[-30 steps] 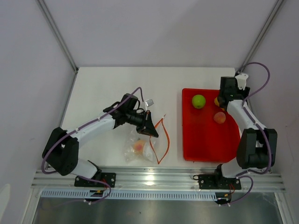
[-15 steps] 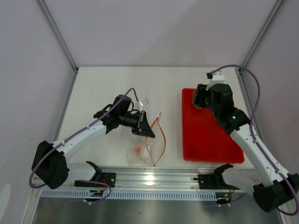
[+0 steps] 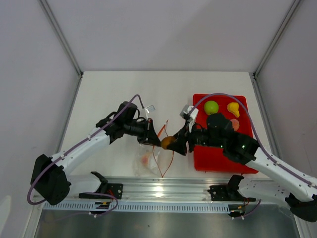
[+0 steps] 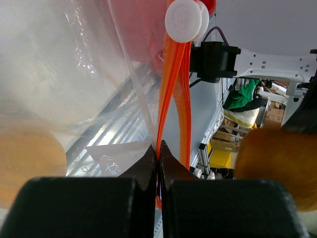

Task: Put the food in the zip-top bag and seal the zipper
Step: Place the fake vegetable in the zipper food storage bag.

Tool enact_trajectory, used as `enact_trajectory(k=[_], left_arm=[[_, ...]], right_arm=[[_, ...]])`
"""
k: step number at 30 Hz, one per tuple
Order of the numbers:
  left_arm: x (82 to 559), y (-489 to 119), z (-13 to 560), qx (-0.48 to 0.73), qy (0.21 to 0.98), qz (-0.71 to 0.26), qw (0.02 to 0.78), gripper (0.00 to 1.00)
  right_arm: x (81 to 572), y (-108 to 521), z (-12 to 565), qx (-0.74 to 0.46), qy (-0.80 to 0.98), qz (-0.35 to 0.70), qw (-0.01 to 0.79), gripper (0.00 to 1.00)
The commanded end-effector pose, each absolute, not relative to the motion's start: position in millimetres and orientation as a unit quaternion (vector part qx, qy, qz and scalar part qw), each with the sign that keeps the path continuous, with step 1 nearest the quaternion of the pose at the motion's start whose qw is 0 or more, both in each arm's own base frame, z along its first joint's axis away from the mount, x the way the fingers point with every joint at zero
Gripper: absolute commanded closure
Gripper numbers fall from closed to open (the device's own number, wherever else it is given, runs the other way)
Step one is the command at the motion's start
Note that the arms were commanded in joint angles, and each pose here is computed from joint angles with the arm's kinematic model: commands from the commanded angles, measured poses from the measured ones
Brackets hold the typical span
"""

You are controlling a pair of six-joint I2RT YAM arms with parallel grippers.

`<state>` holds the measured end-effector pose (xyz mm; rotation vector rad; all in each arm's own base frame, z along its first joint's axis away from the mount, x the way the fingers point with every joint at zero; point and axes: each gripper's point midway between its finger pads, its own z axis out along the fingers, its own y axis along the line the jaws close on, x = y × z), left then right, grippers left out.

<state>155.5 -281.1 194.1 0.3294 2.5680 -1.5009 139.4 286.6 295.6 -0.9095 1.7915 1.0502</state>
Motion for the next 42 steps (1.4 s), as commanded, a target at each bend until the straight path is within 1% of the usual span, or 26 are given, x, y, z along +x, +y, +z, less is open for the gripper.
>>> enact_trajectory(k=[1,7,13,15,16,17,19,20,21,22,23,25,26,29,33,36,37,39,42], left_arm=[[154,-281,209,0.122,0.845,-0.511,0.099,0.99],[148,-277,223,0.127,0.839,-0.518,0.110,0.99],[141,-271,235,0.134,0.832,-0.522,0.127,0.99],[139,-269,235,0.133,0.833,-0.522,0.128,0.99],[137,-268,238,0.135,0.830,-0.524,0.134,0.99],[135,-266,238,0.135,0.831,-0.523,0.135,0.99],[135,-264,238,0.134,0.831,-0.522,0.140,0.99],[132,-263,240,0.135,0.830,-0.522,0.141,0.99],[132,-263,241,0.136,0.830,-0.522,0.143,0.99],[132,-262,243,0.137,0.829,-0.522,0.146,0.99],[132,-262,243,0.137,0.828,-0.523,0.147,0.99],[131,-262,243,0.138,0.828,-0.523,0.148,0.99],[131,-261,242,0.136,0.830,-0.521,0.147,1.00],[130,-260,241,0.137,0.829,-0.522,0.147,0.99],[127,-258,239,0.137,0.830,-0.520,0.149,0.99],[126,-257,234,0.134,0.832,-0.518,0.146,0.99],[125,-256,230,0.133,0.834,-0.516,0.144,0.99],[124,-255,228,0.132,0.834,-0.516,0.144,0.99],[122,-254,221,0.129,0.837,-0.513,0.141,0.99]], right_arm=[[117,303,299,-0.394,0.709,0.415,0.412,1.00],[106,321,283,-0.411,0.727,0.381,0.398,1.00],[118,321,265,-0.400,0.758,0.322,0.402,1.00],[123,319,261,-0.393,0.769,0.301,0.405,0.94],[124,320,257,-0.396,0.773,0.292,0.401,0.89],[124,319,254,-0.397,0.777,0.280,0.400,0.72],[124,320,253,-0.398,0.779,0.269,0.403,0.58],[124,321,252,-0.400,0.779,0.264,0.405,0.40],[124,322,253,-0.399,0.778,0.261,0.409,0.31],[123,323,254,-0.400,0.776,0.262,0.411,0.26],[123,325,255,-0.400,0.774,0.262,0.414,0.19],[124,327,262,-0.395,0.771,0.265,0.424,0.16],[123,328,265,-0.393,0.770,0.265,0.427,0.10],[123,327,280,-0.383,0.763,0.271,0.446,0.06],[124,321,303,-0.356,0.752,0.285,0.476,0.05],[136,311,318,-0.308,0.755,0.278,0.508,0.05],[144,301,326,-0.269,0.759,0.272,0.527,0.04],[150,290,337,-0.236,0.756,0.273,0.545,0.01],[163,270,345,-0.187,0.752,0.253,0.579,0.01]])
